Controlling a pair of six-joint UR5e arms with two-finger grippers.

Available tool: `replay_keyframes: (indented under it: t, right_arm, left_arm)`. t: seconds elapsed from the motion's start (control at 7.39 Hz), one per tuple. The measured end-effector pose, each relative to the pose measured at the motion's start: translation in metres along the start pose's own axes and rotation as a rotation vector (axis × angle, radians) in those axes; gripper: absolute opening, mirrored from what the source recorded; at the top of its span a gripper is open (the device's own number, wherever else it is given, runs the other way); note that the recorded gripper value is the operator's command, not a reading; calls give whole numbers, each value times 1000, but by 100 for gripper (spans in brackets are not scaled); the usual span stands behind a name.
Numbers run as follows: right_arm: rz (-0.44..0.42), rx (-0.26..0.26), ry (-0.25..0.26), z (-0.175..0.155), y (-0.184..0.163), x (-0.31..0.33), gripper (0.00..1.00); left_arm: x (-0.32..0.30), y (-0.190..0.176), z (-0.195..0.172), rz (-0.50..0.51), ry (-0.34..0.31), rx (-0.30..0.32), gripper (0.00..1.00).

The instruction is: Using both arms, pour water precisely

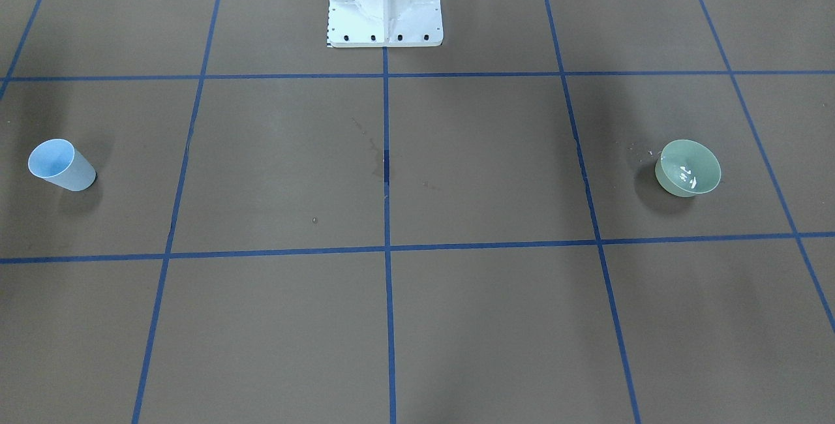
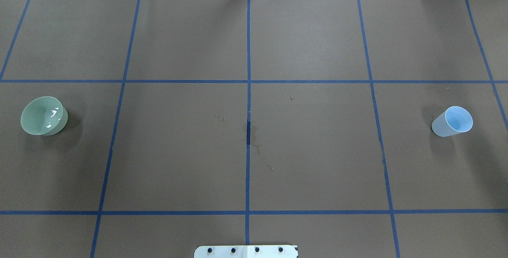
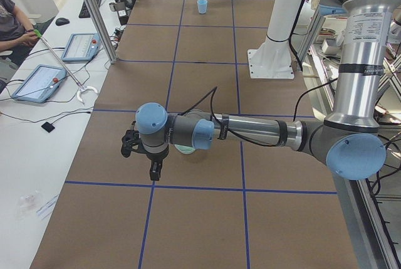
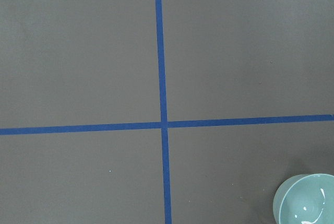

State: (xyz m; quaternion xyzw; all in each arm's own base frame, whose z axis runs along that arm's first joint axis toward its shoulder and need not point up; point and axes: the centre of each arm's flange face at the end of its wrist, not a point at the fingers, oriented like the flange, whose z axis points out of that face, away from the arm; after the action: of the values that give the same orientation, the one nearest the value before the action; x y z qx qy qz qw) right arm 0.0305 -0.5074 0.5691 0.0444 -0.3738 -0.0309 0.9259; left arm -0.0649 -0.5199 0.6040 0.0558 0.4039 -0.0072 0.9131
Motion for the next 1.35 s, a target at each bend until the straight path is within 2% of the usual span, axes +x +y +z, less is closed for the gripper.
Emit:
replay_keyframes:
  t: [0.27,0.54,1.35]
  right_arm:
    - [8,-12,7,4,5,6,100]
    - [19,-25,40,12,14,17,100]
    - [28,-25,57,13,17,20,100]
  left_arm:
    - [-8,7,3,16,-26,-7,100]
    - [-12,10,6,4,-62,-29,100]
    - [-8,11,14,-1,-63,-59,100]
